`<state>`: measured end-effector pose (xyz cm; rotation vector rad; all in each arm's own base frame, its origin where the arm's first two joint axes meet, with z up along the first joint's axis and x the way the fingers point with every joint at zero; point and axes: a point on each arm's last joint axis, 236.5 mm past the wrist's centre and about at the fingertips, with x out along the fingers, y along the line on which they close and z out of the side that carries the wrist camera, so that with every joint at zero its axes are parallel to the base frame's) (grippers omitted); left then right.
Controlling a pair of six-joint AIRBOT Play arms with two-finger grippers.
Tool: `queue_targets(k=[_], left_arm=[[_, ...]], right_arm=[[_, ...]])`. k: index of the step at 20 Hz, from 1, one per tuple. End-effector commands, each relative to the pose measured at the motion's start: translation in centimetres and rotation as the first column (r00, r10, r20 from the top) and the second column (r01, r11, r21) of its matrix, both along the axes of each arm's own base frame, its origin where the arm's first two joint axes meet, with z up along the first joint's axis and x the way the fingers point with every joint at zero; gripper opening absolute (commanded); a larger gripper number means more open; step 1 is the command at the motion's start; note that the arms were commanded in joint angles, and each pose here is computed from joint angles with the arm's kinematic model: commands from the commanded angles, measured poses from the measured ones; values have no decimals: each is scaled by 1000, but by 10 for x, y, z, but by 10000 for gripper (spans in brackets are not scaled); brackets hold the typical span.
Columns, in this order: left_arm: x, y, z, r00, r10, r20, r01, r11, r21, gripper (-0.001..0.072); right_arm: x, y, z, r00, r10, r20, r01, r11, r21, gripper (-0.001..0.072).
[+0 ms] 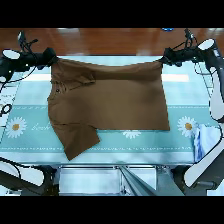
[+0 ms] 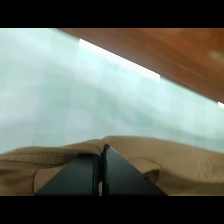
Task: Fold the shirts.
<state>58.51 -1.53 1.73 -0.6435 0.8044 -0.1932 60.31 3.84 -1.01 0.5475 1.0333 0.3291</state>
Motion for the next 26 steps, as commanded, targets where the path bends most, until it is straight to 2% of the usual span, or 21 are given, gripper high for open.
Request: queue_targets(k=[1, 3, 5, 8, 18, 24, 25, 26], left_arm=[[-40, -7, -12, 980, -156, -125, 149, 987, -59, 19], [-66, -3, -22, 952, -222, -208, 210, 974, -80, 19], [-95, 5, -40, 906, -271, -324, 269, 962, -51, 19], [-127, 10, -63, 839, -294, -457, 319, 947, -25, 19], [-138, 14, -77, 822, -280, -496, 302, 953, -36, 20], [-145, 20, -81, 804, -268, -531, 304, 952, -21, 21], [-148, 19, -81, 797, -270, -540, 303, 953, -29, 90], [-151, 17, -80, 788, -267, -554, 294, 955, -43, 415]], right_arm=[[-34, -7, -7, 990, 82, -118, -89, 995, -54, 29], [-59, -25, -18, 970, 97, -221, -121, 988, -98, 29], [-76, -42, -34, 951, 77, -300, -123, 983, -138, 29], [-83, -57, -43, 939, 41, -341, -99, 983, -154, 29], [-110, -26, -73, 872, 142, -469, -211, 973, -97, 29], [-116, -24, -76, 857, 154, -491, -225, 970, -88, 30], [-116, -24, -76, 858, 153, -490, -223, 971, -88, 95], [-115, -23, -75, 857, 139, -496, -206, 975, -82, 360]])
